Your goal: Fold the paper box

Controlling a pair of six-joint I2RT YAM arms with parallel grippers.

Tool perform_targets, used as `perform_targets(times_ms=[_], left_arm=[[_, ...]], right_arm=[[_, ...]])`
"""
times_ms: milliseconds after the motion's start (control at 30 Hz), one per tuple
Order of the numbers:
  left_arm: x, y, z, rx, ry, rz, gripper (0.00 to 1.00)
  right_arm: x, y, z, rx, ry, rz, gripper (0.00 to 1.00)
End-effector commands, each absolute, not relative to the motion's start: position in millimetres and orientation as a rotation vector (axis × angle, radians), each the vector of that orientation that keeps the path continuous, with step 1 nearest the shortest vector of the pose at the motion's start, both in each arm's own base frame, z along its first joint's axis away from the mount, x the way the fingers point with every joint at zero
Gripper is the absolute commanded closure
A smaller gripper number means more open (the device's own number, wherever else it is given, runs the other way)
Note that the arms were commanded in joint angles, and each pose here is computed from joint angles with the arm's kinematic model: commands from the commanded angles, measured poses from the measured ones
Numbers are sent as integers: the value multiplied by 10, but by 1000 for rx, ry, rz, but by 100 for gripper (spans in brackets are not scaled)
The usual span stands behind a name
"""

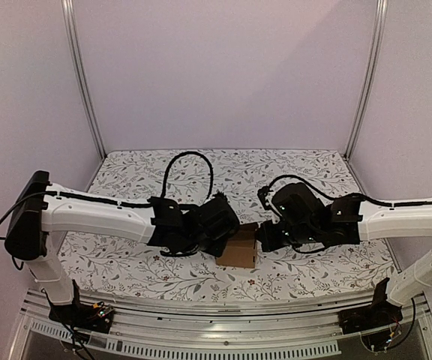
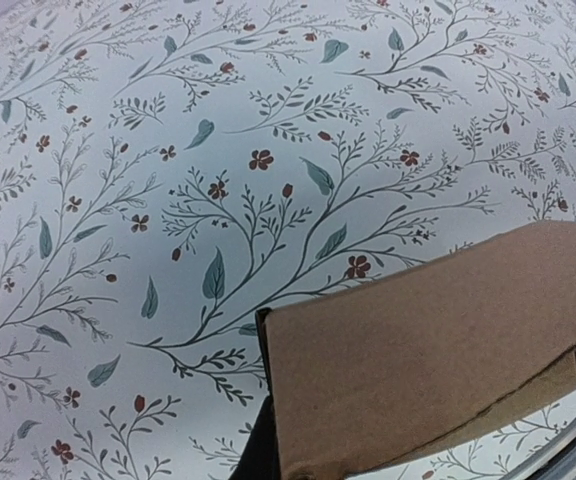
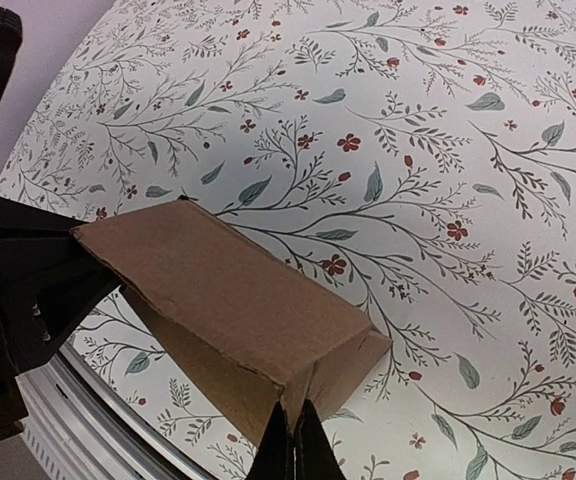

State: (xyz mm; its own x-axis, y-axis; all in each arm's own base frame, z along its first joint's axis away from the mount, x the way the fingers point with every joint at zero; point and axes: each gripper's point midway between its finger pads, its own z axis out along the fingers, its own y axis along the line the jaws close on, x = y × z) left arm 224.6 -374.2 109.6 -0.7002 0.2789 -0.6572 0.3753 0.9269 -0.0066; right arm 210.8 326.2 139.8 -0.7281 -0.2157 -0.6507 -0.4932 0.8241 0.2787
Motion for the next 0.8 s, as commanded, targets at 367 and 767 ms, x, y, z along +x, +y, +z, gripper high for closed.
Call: perform_targets(times_ms=[367, 767], left_arm=[[2064, -4042, 1003, 600, 2361, -201, 100], [2044, -4070, 933, 621, 2360, -188, 100]], right_arm=[[2147, 3481, 1589, -389, 2482, 929, 100], [2233, 3484, 1642, -353, 2515, 1025, 100]])
